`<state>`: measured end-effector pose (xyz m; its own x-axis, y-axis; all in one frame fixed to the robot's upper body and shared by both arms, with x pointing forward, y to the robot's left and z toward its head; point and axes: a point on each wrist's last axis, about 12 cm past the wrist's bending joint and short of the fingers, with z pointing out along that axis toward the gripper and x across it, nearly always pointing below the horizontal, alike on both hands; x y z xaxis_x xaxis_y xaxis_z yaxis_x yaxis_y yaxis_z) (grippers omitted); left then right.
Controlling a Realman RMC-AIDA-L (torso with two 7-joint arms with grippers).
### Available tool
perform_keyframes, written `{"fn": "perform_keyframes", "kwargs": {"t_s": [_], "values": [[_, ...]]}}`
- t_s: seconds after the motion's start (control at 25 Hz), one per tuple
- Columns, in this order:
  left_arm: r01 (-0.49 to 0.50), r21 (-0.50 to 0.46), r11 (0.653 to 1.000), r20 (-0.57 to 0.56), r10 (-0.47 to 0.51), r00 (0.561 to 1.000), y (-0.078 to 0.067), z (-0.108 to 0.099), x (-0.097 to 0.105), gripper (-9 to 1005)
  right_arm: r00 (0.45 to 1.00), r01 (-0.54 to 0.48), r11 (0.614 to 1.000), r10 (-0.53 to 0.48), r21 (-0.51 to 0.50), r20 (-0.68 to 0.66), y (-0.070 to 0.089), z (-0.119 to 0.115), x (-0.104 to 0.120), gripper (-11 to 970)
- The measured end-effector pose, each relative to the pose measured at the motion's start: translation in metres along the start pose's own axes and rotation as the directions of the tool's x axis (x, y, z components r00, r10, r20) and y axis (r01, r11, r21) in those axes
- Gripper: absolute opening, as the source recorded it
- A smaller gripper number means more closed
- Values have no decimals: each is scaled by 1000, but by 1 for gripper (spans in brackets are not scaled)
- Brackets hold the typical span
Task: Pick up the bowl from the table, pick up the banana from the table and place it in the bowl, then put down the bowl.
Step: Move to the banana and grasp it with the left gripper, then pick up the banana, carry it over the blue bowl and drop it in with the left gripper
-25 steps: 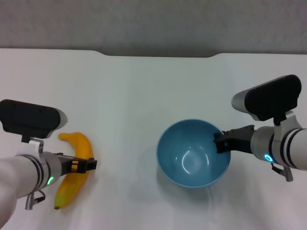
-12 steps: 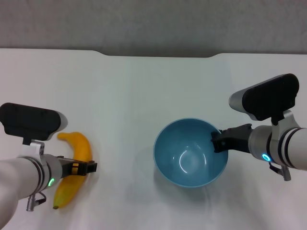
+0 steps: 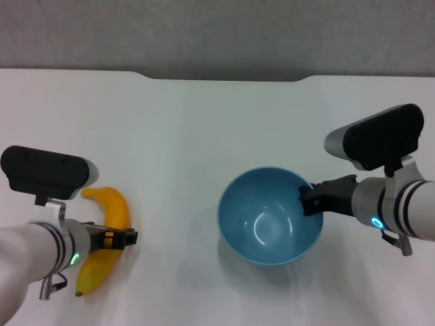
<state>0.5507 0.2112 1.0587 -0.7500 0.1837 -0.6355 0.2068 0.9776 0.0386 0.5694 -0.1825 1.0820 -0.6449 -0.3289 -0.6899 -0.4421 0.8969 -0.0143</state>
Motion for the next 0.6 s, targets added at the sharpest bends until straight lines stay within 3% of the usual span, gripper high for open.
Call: {"fn": "perform_keyframes", "kwargs": {"t_s": [0.24,0.56,0.6], "values": [[-9,7,1000,6,9,1000,-3,0,0,840,1000,0,1000,0,0,2,0,0,0,43],[-61,14,998,21,60,998,-9,2,3,516,1000,-1,1000,1,0,3,0,0,0,43],[-64,15,998,22,64,998,-10,3,3,517,1000,-1,1000,1,0,5,0,0,0,43]]}}
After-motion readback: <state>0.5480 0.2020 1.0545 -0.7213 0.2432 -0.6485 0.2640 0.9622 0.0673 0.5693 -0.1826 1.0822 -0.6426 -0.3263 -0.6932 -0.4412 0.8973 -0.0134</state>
